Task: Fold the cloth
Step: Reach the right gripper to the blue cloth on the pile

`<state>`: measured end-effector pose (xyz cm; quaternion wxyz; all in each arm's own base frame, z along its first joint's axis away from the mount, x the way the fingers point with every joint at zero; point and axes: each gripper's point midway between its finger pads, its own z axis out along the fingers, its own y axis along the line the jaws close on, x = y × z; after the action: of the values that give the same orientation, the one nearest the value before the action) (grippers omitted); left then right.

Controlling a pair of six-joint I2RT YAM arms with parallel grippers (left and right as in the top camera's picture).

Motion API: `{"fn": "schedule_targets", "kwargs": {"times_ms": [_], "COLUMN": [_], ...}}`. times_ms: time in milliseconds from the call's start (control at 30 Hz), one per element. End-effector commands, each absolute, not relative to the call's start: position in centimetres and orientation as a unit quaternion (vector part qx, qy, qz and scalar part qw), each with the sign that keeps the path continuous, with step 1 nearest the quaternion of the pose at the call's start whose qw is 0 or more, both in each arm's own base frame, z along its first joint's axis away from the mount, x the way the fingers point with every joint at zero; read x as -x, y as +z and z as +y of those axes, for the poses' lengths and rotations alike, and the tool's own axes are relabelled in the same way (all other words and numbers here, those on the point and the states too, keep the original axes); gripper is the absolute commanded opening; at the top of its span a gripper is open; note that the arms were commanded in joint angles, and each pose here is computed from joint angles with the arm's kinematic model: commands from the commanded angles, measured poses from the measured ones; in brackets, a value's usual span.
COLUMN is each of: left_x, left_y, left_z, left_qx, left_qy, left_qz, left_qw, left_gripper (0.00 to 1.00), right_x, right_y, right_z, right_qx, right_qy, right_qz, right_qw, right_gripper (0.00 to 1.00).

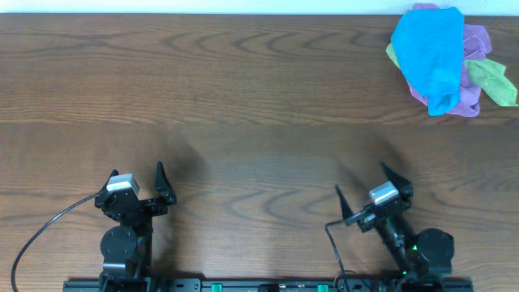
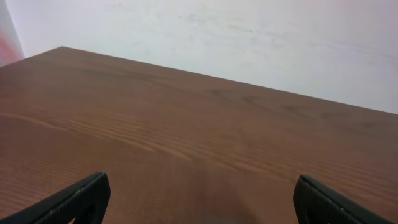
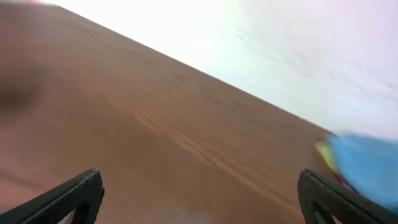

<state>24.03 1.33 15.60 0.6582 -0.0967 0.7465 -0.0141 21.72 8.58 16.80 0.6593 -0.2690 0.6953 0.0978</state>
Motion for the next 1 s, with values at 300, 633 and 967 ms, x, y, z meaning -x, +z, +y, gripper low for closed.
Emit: {"fn": "schedule_targets", "kwargs": {"times_ms": [300,633,967], "left_x": [-24.1,-24.1,-24.1], "left_y": [13.8,13.8,13.8], "left_z": [1.6,1.6,1.6], "left_qx": [0.097,0.097,0.097], "left_qy": [-0.002,-0.002,-0.002], "left_qz": [0.758,0.758,0.758], "left_qw": [0.646,0.646,0.646], "left_gripper": [0.95,0.95,0.95], "right_x": [-23.0,-25.0,-36.0], "right_y": [21.3,22.3,22.9], "right_z": [5.9,-3.0,-6.2], "right_qx": [0.11,-0.202,-0.235], "right_qy": [0.135,0.089,-0.001], "right_qz": [0.672,0.649,0.78], "right_qw": [0.72,0.728,0.581], "right_gripper": [0.99,0.99,0.99]}}
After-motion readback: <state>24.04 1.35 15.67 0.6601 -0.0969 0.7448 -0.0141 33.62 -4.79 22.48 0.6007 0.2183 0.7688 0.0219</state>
